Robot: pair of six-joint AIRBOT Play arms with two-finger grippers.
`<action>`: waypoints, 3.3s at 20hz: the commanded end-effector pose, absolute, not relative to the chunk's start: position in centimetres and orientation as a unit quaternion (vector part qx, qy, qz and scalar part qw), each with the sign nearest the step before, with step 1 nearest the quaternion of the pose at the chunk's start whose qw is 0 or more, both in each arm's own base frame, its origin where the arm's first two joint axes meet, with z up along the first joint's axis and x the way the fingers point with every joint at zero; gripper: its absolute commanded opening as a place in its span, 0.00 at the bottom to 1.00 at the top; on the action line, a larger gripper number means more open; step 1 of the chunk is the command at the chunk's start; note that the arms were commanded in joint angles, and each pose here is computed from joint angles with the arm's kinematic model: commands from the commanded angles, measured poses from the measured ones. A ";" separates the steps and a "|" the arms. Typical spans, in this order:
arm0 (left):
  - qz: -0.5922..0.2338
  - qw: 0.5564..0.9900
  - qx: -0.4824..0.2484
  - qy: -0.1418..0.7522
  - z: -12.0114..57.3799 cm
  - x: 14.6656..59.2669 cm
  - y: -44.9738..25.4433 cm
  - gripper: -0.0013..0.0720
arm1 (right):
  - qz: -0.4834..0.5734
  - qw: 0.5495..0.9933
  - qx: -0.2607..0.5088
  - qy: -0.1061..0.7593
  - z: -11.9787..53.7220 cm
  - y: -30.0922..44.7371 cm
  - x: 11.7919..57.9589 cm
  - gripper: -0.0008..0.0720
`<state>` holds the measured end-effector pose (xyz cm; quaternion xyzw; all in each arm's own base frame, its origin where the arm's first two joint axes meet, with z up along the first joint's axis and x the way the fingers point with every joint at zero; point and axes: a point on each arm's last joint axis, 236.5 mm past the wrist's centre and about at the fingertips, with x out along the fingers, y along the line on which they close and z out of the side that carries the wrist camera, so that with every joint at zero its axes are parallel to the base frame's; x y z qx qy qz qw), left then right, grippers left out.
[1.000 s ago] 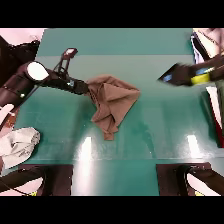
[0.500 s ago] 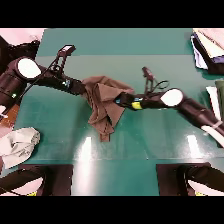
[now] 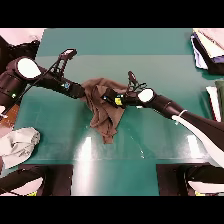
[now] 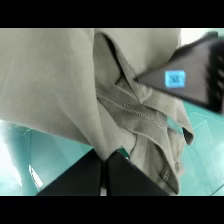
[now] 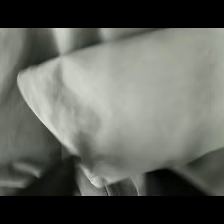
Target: Fold the shirts.
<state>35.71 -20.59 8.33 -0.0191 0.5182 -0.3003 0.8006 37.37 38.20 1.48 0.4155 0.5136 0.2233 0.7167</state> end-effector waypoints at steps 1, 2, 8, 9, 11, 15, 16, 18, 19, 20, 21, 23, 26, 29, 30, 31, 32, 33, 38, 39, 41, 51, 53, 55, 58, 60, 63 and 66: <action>-0.301 0.799 -0.018 0.520 8.3 35.6 -20.6 0.05 | 0.216 0.722 0.426 0.501 1.4 38.3 38.5 0.09; -0.301 0.800 -0.017 0.519 8.4 35.6 -20.5 0.05 | 0.225 0.725 0.417 0.499 1.6 38.4 38.3 0.04; -0.240 0.869 0.034 0.431 18.0 38.9 -14.5 0.05 | 0.310 0.795 0.285 0.437 12.9 29.9 38.6 0.03; -0.228 0.889 0.031 0.395 21.4 39.2 -13.3 0.05 | 0.299 0.811 0.256 0.432 15.4 26.6 38.5 0.03; -0.211 0.921 0.035 0.327 27.8 38.8 -11.6 0.05 | 0.260 0.847 0.203 0.417 20.0 19.8 37.9 0.03; -0.212 0.949 0.046 0.229 36.5 35.9 -11.2 0.05 | 0.172 0.914 0.157 0.334 29.8 9.6 35.7 0.03; -0.213 0.952 0.047 0.215 37.8 35.2 -11.2 0.05 | 0.159 0.925 0.156 0.309 32.1 8.2 34.8 0.03; -0.219 0.956 0.050 0.187 40.5 33.4 -11.3 0.05 | 0.140 0.941 0.145 0.270 35.6 6.4 32.9 0.03; -0.229 0.956 0.048 0.175 41.6 32.4 -11.6 0.05 | 0.133 0.948 0.137 0.256 37.1 5.8 31.8 0.03; -0.241 0.956 0.045 0.163 42.6 31.4 -12.1 0.05 | 0.128 0.952 0.132 0.245 38.3 5.5 30.9 0.03; -0.259 0.954 0.040 0.148 43.8 30.1 -12.8 0.05 | 0.124 0.956 0.124 0.236 39.4 5.2 29.9 0.03; -0.306 0.945 0.023 0.116 46.2 27.3 -14.7 0.05 | 0.114 0.962 0.112 0.223 41.1 4.7 28.3 0.03; -0.380 0.921 0.003 0.085 48.1 23.8 -17.5 0.05 | 0.089 0.971 0.104 0.195 43.3 3.4 27.2 0.03; -0.395 0.910 0.009 0.127 45.9 23.9 -18.1 0.05 | 0.080 0.964 0.108 0.229 41.9 2.5 28.3 0.03; -0.394 0.907 0.008 0.151 44.4 24.7 -18.1 0.05 | 0.083 0.956 0.115 0.255 40.4 2.3 29.3 0.03; -0.394 0.901 0.001 0.183 42.3 25.9 -18.2 0.05 | 0.085 0.947 0.123 0.286 38.5 2.1 30.5 0.03; -0.394 0.892 -0.008 0.221 39.6 27.1 -18.4 0.05 | 0.092 0.933 0.133 0.322 36.1 2.2 31.9 0.03; -0.392 0.882 -0.020 0.261 36.7 28.3 -18.6 0.05 | 0.101 0.916 0.141 0.362 33.4 2.5 33.2 0.03; -0.352 0.828 -0.080 0.428 18.1 34.5 -18.7 0.05 | 0.153 0.829 0.157 0.514 19.0 6.7 39.4 0.03; -0.330 0.829 -0.095 0.442 14.8 36.1 -18.4 0.05 | 0.151 0.824 0.166 0.521 16.9 7.2 40.8 0.03; -0.293 0.836 -0.114 0.450 10.4 39.5 -17.9 0.05 | 0.141 0.818 0.183 0.527 13.1 7.7 43.4 0.04; -0.266 0.876 -0.139 0.378 14.8 46.4 -17.8 0.74 | 0.122 0.820 0.197 0.524 11.6 6.1 46.2 0.04; -0.284 0.850 -0.145 0.420 14.9 44.2 -18.6 0.74 | 0.121 0.820 0.194 0.525 12.4 5.2 45.9 0.04; -0.295 0.814 -0.147 0.478 12.7 41.5 -19.0 0.74 | 0.116 0.821 0.195 0.523 13.1 4.4 45.6 0.04; -0.294 0.764 -0.158 0.552 8.2 36.6 -19.8 0.74 | 0.108 0.829 0.193 0.514 14.0 3.5 45.3 0.04; -0.286 0.743 -0.167 0.581 4.9 32.4 -21.9 0.74 | 0.104 0.835 0.178 0.511 14.3 3.1 45.2 0.04; -0.269 0.724 -0.188 0.607 0.3 25.5 -25.7 0.74 | 0.106 0.834 0.177 0.511 14.3 3.1 45.1 0.04; -0.271 0.697 -0.196 0.634 -2.5 18.8 -29.1 0.74 | 0.106 0.834 0.177 0.512 14.3 3.2 45.1 0.04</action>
